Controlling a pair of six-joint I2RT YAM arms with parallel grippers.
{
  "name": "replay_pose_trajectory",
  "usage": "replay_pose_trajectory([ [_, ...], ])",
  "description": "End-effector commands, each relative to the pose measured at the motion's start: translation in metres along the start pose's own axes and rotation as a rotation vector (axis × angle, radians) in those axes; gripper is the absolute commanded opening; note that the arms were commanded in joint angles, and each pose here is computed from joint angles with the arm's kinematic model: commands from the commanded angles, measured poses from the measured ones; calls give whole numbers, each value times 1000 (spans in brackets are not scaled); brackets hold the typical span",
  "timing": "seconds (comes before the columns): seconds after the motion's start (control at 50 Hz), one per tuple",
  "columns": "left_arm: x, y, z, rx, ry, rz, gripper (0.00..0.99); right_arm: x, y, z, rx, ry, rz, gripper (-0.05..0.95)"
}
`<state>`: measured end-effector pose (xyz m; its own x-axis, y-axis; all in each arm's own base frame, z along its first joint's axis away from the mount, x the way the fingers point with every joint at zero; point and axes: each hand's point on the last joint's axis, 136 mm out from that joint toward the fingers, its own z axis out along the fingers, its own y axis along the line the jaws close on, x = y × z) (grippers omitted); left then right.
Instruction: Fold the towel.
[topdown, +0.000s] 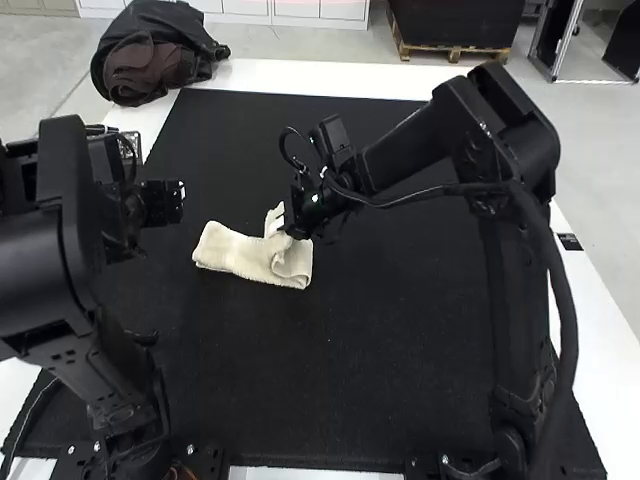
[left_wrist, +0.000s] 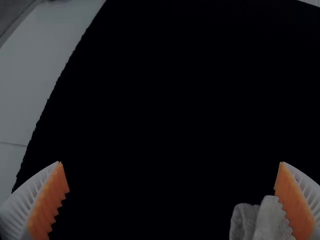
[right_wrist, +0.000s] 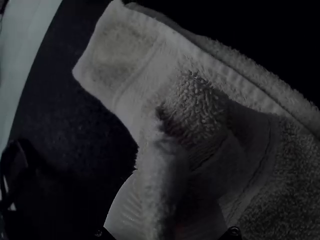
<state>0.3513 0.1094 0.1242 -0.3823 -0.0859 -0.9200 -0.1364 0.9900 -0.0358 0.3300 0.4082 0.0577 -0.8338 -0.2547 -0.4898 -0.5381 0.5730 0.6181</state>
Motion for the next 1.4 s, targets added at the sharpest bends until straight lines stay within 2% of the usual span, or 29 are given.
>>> replay_pose_trajectory([
  [0.0, -4, 2, -6, -5, -15, -4, 966, -16, 25, 7, -45, -22, -36, -26],
  [0.4, 1, 8, -20, -25, -20, -24, 966, -19, 40, 35, -75, -6, -61, -26],
  [0.72, 1, 6, -24, -24, -18, -24, 966, -28, 52, 51, -99, -13, -83, -26],
  [1.06, 7, 3, -30, -22, -13, -24, 966, -31, 65, 75, -129, 3, -68, -18],
  [1.1, 7, 3, -30, -22, -13, -23, 966, -30, 65, 78, -126, 10, -64, 46],
  [1.24, 8, 1, -34, -22, -14, -22, 966, -37, 67, 79, -131, -1, -70, 528],
  [1.3, 8, 1, -36, -22, -18, -21, 967, -43, 72, 77, -140, -14, -80, 693],
  [1.38, 8, -1, -38, -19, -24, -19, 966, -51, 81, 74, -158, -28, -95, 833],
])
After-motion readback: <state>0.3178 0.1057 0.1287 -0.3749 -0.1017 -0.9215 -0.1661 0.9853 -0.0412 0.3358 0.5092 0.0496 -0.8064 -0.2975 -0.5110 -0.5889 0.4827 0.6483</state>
